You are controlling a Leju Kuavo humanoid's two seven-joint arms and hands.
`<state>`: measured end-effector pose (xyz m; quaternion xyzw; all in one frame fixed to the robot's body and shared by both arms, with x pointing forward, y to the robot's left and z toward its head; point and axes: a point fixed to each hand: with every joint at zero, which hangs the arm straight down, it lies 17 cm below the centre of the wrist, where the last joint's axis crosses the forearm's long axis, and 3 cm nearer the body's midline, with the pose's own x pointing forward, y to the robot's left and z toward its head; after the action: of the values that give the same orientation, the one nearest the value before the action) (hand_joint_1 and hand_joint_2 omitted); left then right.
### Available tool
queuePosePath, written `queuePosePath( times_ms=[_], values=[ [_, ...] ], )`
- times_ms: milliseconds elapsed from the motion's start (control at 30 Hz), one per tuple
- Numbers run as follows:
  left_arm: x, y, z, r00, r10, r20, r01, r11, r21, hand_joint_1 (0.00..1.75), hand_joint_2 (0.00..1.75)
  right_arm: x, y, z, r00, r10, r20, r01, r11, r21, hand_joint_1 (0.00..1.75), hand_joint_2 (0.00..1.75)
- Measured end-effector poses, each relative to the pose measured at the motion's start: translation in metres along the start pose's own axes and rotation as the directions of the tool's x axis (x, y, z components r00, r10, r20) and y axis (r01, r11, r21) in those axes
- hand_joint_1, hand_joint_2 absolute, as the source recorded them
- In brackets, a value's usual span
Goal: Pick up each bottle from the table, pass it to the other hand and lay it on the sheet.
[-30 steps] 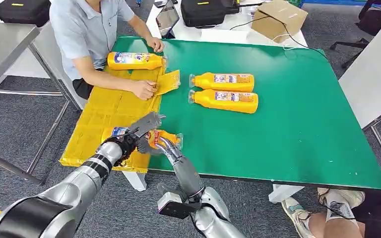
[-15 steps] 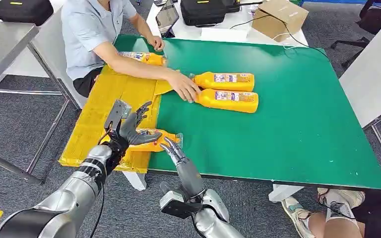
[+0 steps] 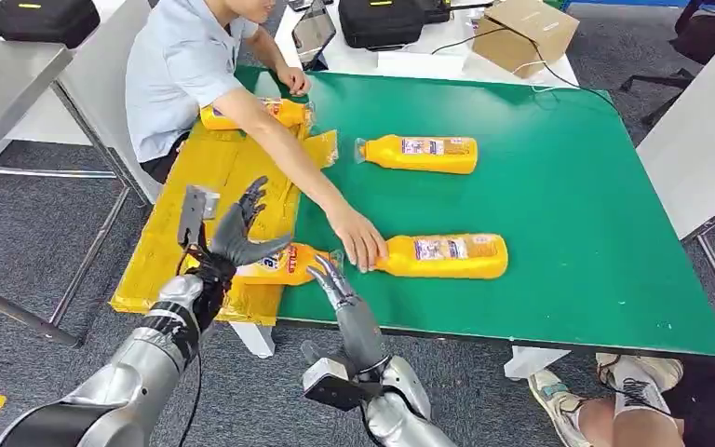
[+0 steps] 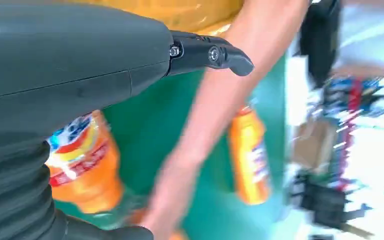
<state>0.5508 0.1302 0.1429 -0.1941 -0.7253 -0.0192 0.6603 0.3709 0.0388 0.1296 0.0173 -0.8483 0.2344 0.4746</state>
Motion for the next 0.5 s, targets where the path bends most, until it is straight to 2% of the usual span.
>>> queuePosePath(
  times_ms=[200, 367, 400, 433, 500],
  values=[
    [0.036, 0.03, 0.021, 0.978, 0.117, 0.174, -0.143, 0.979, 0.145, 0.0, 1.75, 0.024, -0.033, 0.001, 0.999, 0.014, 0.049, -0.006, 0.989, -0.148, 0.0, 1.75],
    [0.043, 0.034, 0.024, 0.973, 0.112, 0.203, -0.147, 0.975, 0.166, 0.0, 1.75, 0.029, -0.043, 0.0, 0.998, 0.011, 0.059, 0.0, 0.983, -0.183, 0.0, 1.75],
    [0.065, 0.053, 0.048, 0.955, -0.03, 0.294, -0.059, 0.956, 0.288, 0.0, 1.75, 0.025, -0.078, 0.006, 0.99, -0.138, 0.022, 0.138, 0.943, -0.302, 0.0, 1.75],
    [0.091, 0.064, 0.101, 0.909, -0.213, 0.358, 0.039, 0.9, 0.435, 0.0, 1.75, -0.009, -0.133, 0.027, 0.93, -0.365, -0.041, 0.312, 0.845, -0.435, 0.0, 1.75],
    [0.102, 0.063, 0.131, 0.881, -0.256, 0.397, 0.04, 0.878, 0.477, 0.0, 1.75, -0.02, -0.154, 0.037, 0.932, -0.356, -0.062, 0.289, 0.837, -0.465, 0.0, 1.75]
  ],
)
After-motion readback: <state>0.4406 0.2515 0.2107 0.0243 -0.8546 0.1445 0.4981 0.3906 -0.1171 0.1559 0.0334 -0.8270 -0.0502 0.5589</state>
